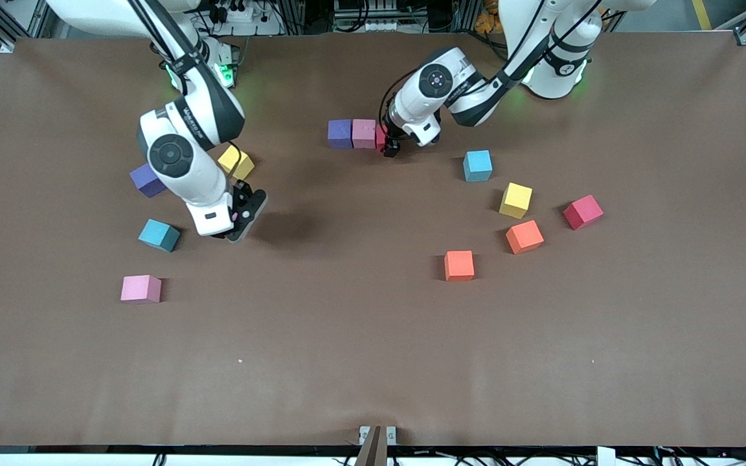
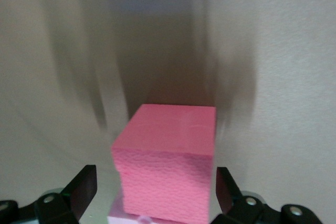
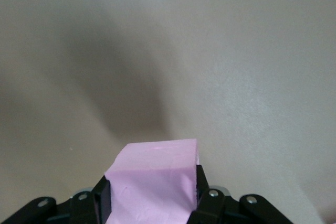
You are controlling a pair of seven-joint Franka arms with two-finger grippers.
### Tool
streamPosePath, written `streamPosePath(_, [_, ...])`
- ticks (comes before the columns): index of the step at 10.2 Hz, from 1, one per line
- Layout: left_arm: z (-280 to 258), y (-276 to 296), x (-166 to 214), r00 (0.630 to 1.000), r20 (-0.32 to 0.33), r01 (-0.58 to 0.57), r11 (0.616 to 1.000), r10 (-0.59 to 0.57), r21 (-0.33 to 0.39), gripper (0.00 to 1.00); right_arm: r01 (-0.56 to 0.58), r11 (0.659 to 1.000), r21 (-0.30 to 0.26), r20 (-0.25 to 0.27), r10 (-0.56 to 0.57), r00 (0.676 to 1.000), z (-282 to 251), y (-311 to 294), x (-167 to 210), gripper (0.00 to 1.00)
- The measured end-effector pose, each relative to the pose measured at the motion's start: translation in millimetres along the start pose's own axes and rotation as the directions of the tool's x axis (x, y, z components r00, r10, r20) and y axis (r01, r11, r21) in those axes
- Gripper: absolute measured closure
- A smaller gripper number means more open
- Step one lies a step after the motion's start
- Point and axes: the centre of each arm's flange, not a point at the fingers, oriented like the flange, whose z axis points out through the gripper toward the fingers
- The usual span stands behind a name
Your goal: Form number 2 with 11 blocks
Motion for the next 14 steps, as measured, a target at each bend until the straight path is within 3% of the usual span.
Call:
streamPosePath(6, [-26, 1, -14, 0.999, -0.032, -0.006, 1.000, 0.005, -0.013, 0.00, -0.264, 0.963, 0.051, -0.041, 0.267, 0.963, -21, -116, 71, 0.39])
streamPosePath(9, [-50, 29, -14, 0.998, -0.047, 0.045, 0.999, -0.045, -0.001, 0.00, -0.320, 0.946, 0.058, -0.047, 0.323, 0.945, -26, -129, 79, 0.39])
streamPosePath(12, [-87, 83, 16, 0.993, -0.074, 0.090, 0.995, -0.093, -0.045, 0.00, -0.378, 0.924, 0.065, -0.041, 0.381, 0.924, -26, -127, 78, 0.39])
streamPosePath(14, [-118, 128, 57, 0.988, -0.108, 0.102, 0.988, -0.114, -0.114, 0.00, -0.466, 0.881, 0.082, -0.057, 0.471, 0.880, -27, -142, 86, 0.39])
